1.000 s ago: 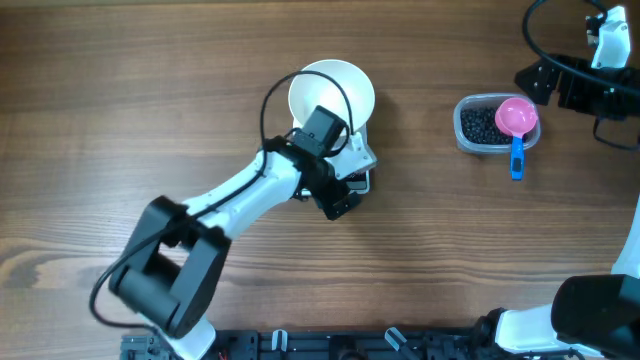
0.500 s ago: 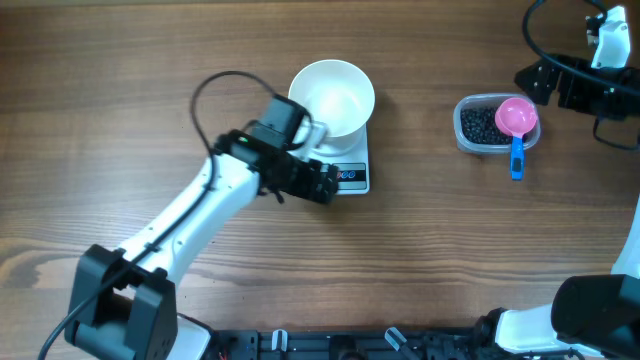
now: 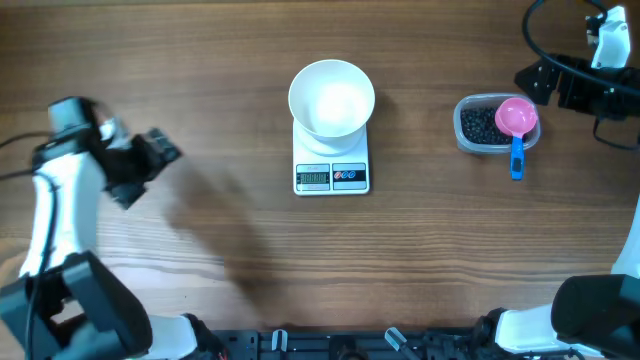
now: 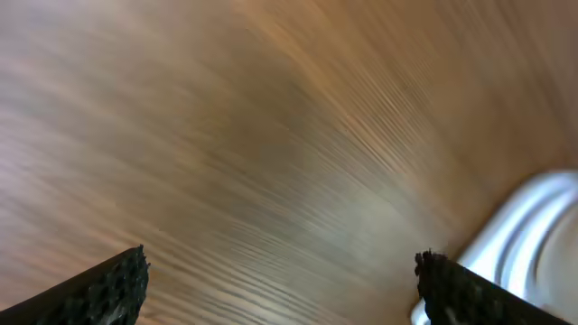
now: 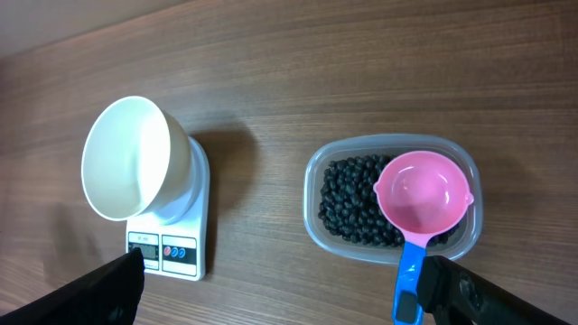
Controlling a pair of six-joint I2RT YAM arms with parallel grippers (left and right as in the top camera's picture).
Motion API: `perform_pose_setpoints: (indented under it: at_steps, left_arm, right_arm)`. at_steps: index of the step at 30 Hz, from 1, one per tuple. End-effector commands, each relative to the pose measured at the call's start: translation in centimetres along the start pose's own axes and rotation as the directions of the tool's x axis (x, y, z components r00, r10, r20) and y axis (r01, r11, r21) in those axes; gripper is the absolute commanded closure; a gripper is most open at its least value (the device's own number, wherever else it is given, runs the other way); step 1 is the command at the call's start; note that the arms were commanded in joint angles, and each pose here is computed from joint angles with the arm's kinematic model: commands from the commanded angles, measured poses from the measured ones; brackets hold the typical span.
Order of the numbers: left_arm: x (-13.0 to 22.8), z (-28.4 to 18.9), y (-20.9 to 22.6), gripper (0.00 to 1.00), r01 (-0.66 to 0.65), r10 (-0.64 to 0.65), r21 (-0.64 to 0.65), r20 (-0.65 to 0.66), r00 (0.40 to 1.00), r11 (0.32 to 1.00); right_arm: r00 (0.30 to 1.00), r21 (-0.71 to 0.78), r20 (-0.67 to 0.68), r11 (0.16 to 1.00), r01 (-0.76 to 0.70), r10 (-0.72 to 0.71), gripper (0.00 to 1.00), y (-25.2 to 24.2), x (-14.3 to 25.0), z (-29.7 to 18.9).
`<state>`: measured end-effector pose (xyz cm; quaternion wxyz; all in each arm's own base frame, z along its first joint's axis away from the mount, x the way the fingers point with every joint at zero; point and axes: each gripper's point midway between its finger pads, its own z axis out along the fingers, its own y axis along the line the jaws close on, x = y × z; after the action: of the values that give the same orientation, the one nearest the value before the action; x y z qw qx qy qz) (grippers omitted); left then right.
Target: Scoop item into bowl and weigh 150g on scale
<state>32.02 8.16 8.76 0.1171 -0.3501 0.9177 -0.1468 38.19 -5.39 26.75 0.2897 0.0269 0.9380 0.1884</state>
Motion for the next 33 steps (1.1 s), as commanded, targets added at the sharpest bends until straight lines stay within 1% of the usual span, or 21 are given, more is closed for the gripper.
perform_pose_setpoints:
  at_steps: [1,2,6,9,12,15,33]
  left_arm:
    - [-1.8,-1.9,3.3,0.00,0.134,-0.135,0.013,0.061,0.989,0.991]
    - [-2.1,-2.2,4.0,0.00,0.174,-0.175,0.017,0.069,0.982,0.985]
    - [-2.8,-2.8,5.9,0.00,0.234,-0.234,0.015,0.093,0.968,0.972]
    - [-2.9,-2.8,6.3,0.00,0.232,-0.230,-0.002,0.105,0.967,0.973]
    - [-3.8,-3.0,7.1,0.00,0.229,-0.220,-0.042,0.151,0.964,0.973]
    - [-4.5,-3.1,7.1,0.00,0.222,-0.211,-0.041,0.182,0.960,0.974]
    - [-4.5,-3.1,7.1,0.00,0.222,-0.211,-0.041,0.182,0.960,0.974]
  right_arm:
    - [1.000,-0.015,-0.011,1.000,-0.013,0.013,0.00,0.0,0.2,0.5]
    - [1.000,-0.015,-0.011,1.000,-0.014,0.013,0.00,0.0,0.2,0.5]
    - [1.000,-0.015,-0.011,1.000,-0.013,0.013,0.00,0.0,0.2,0.5]
    - [1.000,-0.015,-0.011,1.000,-0.014,0.013,0.00,0.0,0.2,0.5]
    - [1.000,-0.015,-0.011,1.000,-0.014,0.013,0.00,0.0,0.2,0.5]
    - [1.000,-0.015,-0.011,1.000,-0.014,0.014,0.00,0.0,0.2,0.5]
    - [1.000,-0.015,-0.011,1.000,-0.014,0.013,0.00,0.0,0.2,0.5]
